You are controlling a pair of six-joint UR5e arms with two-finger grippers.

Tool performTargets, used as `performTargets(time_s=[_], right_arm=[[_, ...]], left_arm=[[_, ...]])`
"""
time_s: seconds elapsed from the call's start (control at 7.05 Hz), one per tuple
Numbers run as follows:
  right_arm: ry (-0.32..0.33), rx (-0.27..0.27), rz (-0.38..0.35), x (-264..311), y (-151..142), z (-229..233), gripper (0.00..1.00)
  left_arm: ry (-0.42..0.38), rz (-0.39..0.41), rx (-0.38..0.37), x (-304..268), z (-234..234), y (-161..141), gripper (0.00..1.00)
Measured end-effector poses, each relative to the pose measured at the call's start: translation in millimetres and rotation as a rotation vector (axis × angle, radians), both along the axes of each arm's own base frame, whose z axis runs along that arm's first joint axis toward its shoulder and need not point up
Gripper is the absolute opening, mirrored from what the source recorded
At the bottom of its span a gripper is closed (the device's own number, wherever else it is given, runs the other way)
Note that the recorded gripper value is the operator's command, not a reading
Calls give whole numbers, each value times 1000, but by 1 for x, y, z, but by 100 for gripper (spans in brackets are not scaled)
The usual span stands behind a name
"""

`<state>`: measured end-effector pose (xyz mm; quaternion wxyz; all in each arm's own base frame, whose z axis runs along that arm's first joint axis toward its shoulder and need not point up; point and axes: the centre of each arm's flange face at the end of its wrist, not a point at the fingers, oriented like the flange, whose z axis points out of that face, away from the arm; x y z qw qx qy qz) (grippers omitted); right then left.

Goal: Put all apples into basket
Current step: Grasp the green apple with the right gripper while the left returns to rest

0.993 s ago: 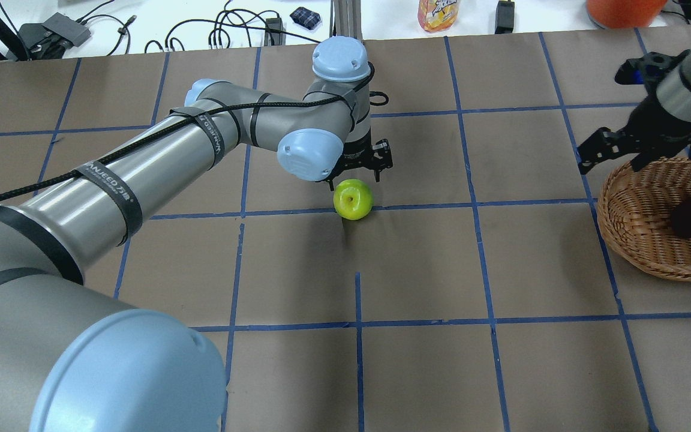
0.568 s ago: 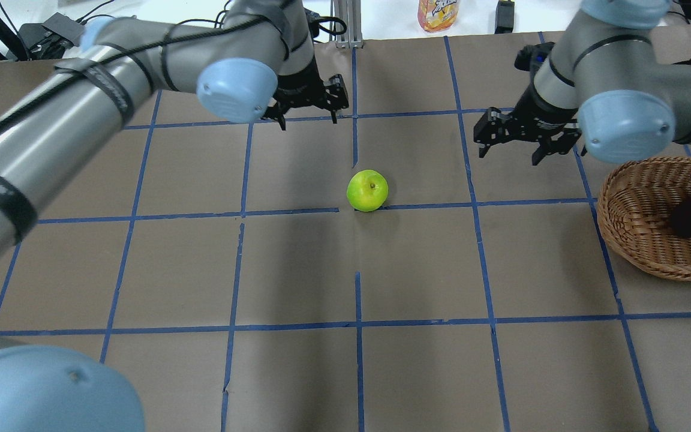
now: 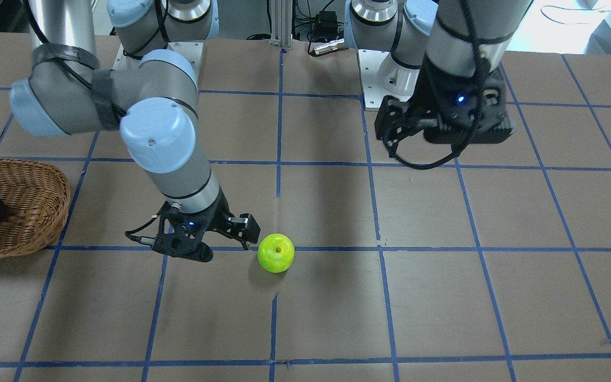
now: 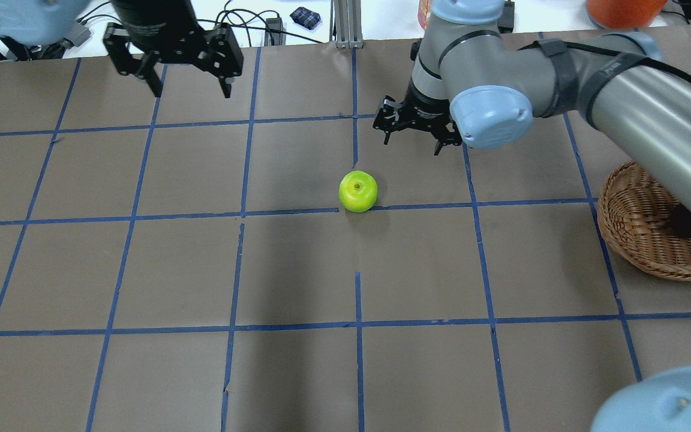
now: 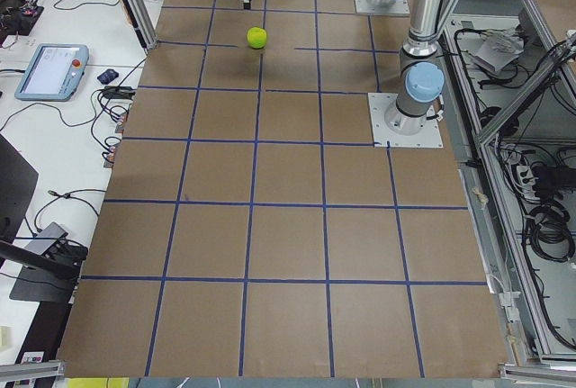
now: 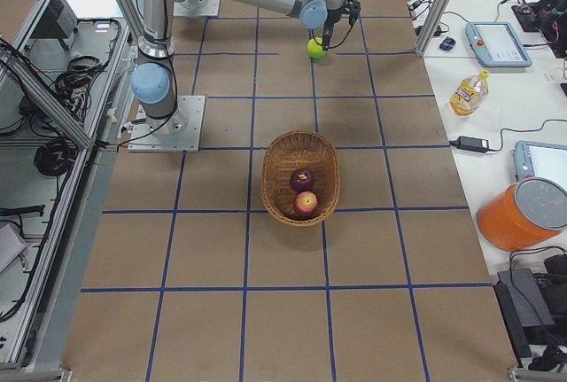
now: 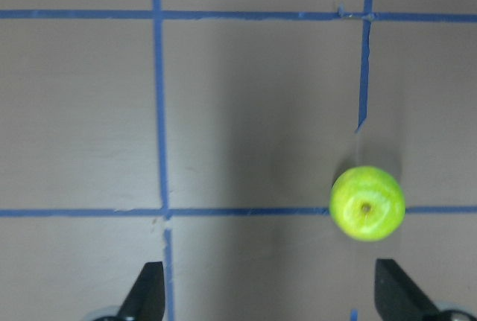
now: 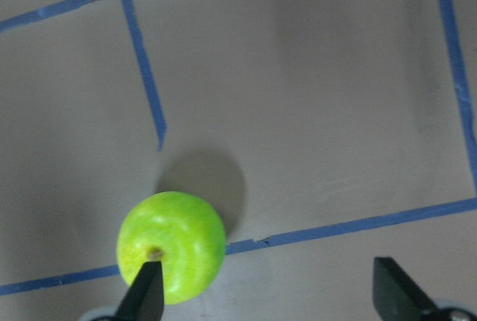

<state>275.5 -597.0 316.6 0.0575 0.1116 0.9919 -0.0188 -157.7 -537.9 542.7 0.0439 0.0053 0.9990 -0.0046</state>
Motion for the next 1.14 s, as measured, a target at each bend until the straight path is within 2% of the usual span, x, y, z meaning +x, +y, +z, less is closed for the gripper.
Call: performTargets(time_s=[0.28, 0.57, 0.85, 0.99, 1.14], right_arm=[[73, 4, 42, 57, -2, -32, 100], [115, 15, 80, 78, -2, -65, 100], [112, 28, 104, 87, -4, -92, 99], [111, 42, 124, 94, 0, -103, 81], [114, 53, 145, 99, 4, -112, 54]], left_arm=[[12, 52, 51, 60, 19, 29, 100], [19, 158, 59, 53, 18, 46, 100], [22, 98, 18, 30, 15, 42, 100], [23, 79, 9, 32, 11, 38, 100], [24, 73, 5, 38, 11, 35, 100]])
